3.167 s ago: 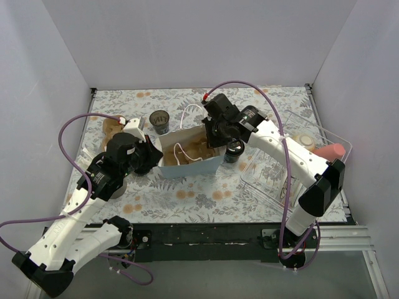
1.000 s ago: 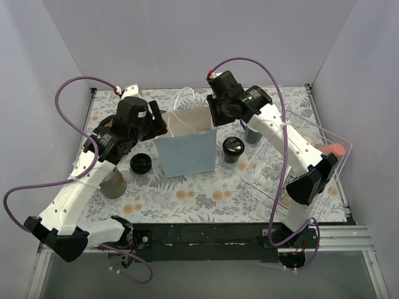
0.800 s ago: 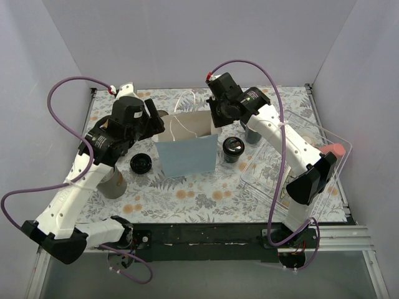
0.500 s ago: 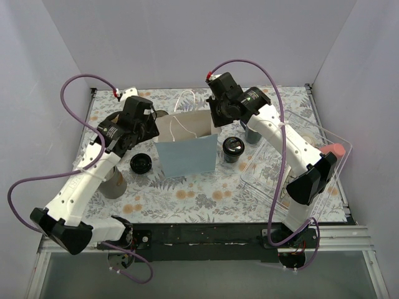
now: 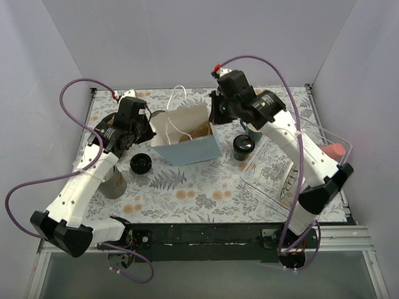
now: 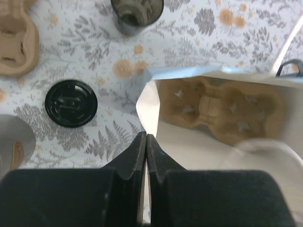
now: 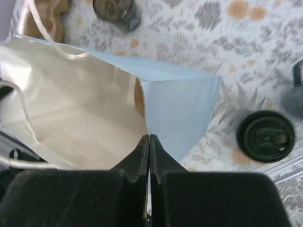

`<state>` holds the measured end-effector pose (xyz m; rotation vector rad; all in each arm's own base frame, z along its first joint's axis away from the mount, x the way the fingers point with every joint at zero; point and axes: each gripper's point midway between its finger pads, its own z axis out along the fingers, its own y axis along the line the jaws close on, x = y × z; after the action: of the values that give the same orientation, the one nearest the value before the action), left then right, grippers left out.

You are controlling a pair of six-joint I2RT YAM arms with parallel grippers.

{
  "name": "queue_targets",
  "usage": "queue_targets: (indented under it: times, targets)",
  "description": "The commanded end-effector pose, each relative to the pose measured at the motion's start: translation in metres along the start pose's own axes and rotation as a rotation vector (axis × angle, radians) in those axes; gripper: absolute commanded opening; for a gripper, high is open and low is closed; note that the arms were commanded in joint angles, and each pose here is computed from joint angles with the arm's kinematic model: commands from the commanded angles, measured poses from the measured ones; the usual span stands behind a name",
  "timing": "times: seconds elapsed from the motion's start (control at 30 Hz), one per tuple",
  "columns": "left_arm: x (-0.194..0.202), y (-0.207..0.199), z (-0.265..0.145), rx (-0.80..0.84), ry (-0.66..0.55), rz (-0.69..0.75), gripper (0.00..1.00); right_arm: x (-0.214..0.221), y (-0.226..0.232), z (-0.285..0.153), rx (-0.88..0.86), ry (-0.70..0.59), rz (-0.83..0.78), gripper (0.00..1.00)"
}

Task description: Pack the takeout coffee

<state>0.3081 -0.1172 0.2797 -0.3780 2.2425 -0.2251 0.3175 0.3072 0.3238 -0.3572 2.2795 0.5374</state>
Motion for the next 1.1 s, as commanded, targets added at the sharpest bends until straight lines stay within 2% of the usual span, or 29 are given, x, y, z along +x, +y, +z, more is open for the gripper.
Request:
queue_targets:
  times: [0.0,0.07,0.13,0.27,0.33,0.4,0.47,0.5,0.57,0.6,0.63,0.67,0.7,0.77,0.8,0.83,0.97,1.03,1.07]
  targets:
    - [0.017,-0.002,-0.019,0.087,0.043,-0.049,0.0,0.035,0.007,0.006,-0.062,0.021,0.058,0.01]
    - [-0.001,-0.01,-0.028,0.103,0.009,-0.053,0.0,0.0,0.008,-0.016,-0.03,-0.051,0.032,0.01]
    - [-0.016,-0.017,-0.031,0.107,-0.015,-0.037,0.0,-0.011,0.01,-0.016,-0.023,-0.076,0.023,0.01]
    - [-0.012,-0.015,-0.027,0.092,0.006,-0.024,0.0,0.011,0.009,-0.006,-0.058,-0.073,0.062,0.01]
    - [-0.025,-0.023,-0.035,0.105,-0.002,-0.024,0.0,-0.002,0.012,-0.018,-0.06,-0.082,0.09,0.01]
    - [-0.009,-0.011,-0.027,0.065,0.036,-0.012,0.0,0.006,0.011,-0.024,-0.013,-0.06,0.049,0.01]
    - [0.015,-0.002,-0.017,0.055,0.085,-0.009,0.0,0.028,0.007,-0.005,-0.021,-0.041,0.054,0.01]
    - [0.01,-0.008,-0.02,0.071,0.084,-0.01,0.0,0.034,0.003,-0.004,-0.03,-0.035,0.069,0.01]
    - [-0.011,-0.018,-0.03,0.088,0.057,-0.003,0.0,0.017,0.014,-0.015,-0.078,-0.064,0.078,0.01]
    - [-0.037,-0.03,-0.041,0.11,0.004,-0.016,0.0,0.008,0.017,-0.012,-0.065,-0.067,0.077,0.01]
    - [-0.045,-0.033,-0.044,0.112,-0.009,-0.018,0.0,-0.032,0.025,-0.045,-0.077,-0.161,0.083,0.01]
    - [-0.043,-0.033,-0.045,0.106,0.002,-0.022,0.0,-0.038,0.027,-0.047,-0.075,-0.168,0.085,0.01]
    - [-0.014,-0.018,-0.03,0.064,0.07,-0.012,0.0,-0.036,0.027,-0.043,-0.069,-0.152,0.092,0.01]
    - [0.018,-0.012,-0.018,0.078,0.135,-0.022,0.0,0.006,0.016,-0.009,-0.035,-0.059,0.104,0.01]
    - [0.026,-0.01,-0.017,0.08,0.153,-0.031,0.0,0.01,0.016,-0.017,-0.065,-0.073,0.123,0.01]
    - [0.019,-0.015,-0.022,0.099,0.136,-0.04,0.0,0.011,0.019,-0.017,-0.099,-0.072,0.143,0.01]
    - [-0.024,-0.025,-0.039,0.084,0.07,-0.009,0.0,-0.049,0.032,-0.057,-0.117,-0.207,0.104,0.01]
    - [-0.033,-0.032,-0.044,0.1,0.055,-0.008,0.0,-0.043,0.031,-0.049,-0.115,-0.204,0.107,0.01]
    - [-0.023,-0.028,-0.038,0.103,0.062,-0.01,0.0,-0.032,0.028,-0.042,-0.117,-0.187,0.119,0.01]
